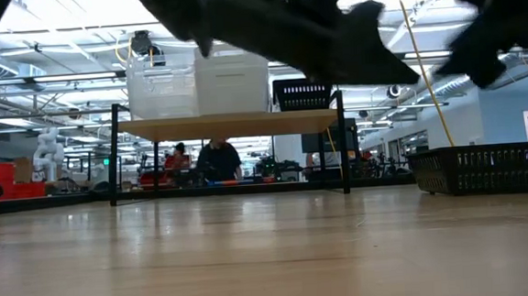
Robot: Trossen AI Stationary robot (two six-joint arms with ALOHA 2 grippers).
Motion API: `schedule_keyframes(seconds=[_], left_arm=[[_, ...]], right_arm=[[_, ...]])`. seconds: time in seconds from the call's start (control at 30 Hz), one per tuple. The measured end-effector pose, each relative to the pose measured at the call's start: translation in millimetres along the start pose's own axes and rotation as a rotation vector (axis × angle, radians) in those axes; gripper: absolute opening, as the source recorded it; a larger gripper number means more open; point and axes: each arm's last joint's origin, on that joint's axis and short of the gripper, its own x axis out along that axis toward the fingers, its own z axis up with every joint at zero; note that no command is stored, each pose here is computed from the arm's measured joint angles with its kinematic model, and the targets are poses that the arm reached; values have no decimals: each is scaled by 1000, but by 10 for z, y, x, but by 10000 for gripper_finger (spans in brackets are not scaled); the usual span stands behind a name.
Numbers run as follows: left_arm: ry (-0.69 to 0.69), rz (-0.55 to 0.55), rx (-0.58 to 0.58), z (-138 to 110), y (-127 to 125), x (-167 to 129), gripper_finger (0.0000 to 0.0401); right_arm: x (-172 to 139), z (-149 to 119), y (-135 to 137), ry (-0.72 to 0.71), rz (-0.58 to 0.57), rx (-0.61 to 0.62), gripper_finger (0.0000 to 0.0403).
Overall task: Stack baskets on shelf by color
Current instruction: Stack the black bin on top of the black bin on the shelf
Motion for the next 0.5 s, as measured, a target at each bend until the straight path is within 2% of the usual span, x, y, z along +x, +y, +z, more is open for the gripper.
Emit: schedule_keyframes(seconds=[0.13, 0.27, 0.43, 0.5], left_arm=[[-5, 14, -4, -66, 41, 243, 166], [43, -1, 58, -140, 45, 483, 166], [58, 0, 160, 24, 144, 588, 166], [57, -32, 202, 75, 207, 601, 166]], right_arm=[[-4, -46, -95, 117, -125, 15, 195], [-66, 92, -83, 149, -176, 0, 185], [-216, 298, -63, 229, -249, -39, 174], [-276, 353, -65, 261, -279, -39, 172]])
